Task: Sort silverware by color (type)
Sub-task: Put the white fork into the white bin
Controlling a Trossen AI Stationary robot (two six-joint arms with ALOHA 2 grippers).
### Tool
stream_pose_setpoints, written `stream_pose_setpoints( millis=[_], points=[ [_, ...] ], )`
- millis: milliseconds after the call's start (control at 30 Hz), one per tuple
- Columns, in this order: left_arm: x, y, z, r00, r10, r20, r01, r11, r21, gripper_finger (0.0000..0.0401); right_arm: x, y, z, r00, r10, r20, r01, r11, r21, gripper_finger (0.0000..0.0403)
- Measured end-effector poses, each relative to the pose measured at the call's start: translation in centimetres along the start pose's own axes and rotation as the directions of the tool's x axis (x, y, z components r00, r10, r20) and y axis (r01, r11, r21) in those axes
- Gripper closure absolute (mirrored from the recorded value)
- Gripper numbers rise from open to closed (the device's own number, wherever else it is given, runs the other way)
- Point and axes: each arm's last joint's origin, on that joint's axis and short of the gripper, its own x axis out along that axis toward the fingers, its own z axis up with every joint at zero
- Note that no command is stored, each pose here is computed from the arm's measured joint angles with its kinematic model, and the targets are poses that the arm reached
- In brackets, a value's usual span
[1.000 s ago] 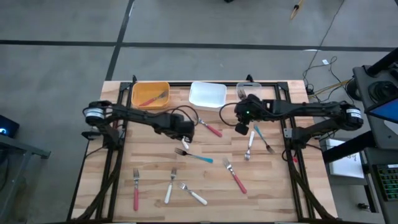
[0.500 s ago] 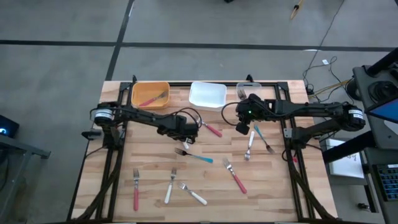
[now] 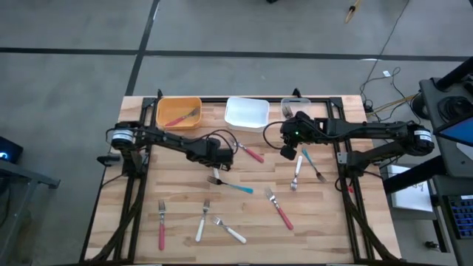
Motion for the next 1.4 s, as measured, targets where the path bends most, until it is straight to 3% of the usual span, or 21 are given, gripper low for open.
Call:
stream_pose_setpoints(
  millis=[267, 467, 667, 833, 1000, 1200, 1400],
  points=[
    [0.2, 0.2, 0.0, 1.000, 0.012, 0.026, -0.012, 1.000, 0.013, 0.0387, 0.0, 0.0, 0.0, 1.000, 0.000, 0.000, 0.000, 1.000, 0.000, 0.0316],
    [-0.2, 0.3, 0.0, 0.999, 0.016, 0.038, -0.018, 0.998, 0.052, 0.0389, 0.0, 0.0, 0.0, 1.000, 0.000, 0.000, 0.000, 1.000, -0.003, 0.0316],
    [-3.3, 1.0, 0.6, 0.998, -0.041, 0.048, 0.031, 0.983, 0.182, 0.0394, 0.1, 0.0, 0.0, 1.000, 0.000, 0.004, 0.000, 1.000, -0.007, 0.0316],
    [-6.9, 2.1, 1.6, 0.985, -0.151, 0.086, 0.106, 0.914, 0.393, 0.0394, 0.1, 0.0, 0.3, 0.999, 0.001, 0.038, -0.001, 1.000, -0.019, 0.0317],
    [-10.0, 3.9, 4.0, 0.951, -0.259, 0.170, 0.103, 0.781, 0.616, 0.0395, 0.0, 0.1, 1.3, 0.991, 0.005, 0.134, -0.002, 1.000, -0.016, 0.0325],
    [-12.1, 5.8, 9.5, 0.894, -0.351, 0.279, 0.058, 0.707, 0.705, 0.0394, -0.1, -0.2, 2.2, 0.975, 0.000, 0.224, 0.004, 1.000, -0.019, 0.0344],
    [-11.7, 7.5, 14.0, 0.874, -0.363, 0.324, -0.026, 0.631, 0.776, 0.0394, 0.1, -1.7, 2.5, 0.969, -0.050, 0.243, 0.046, 0.999, 0.023, 0.0348]
  ],
)
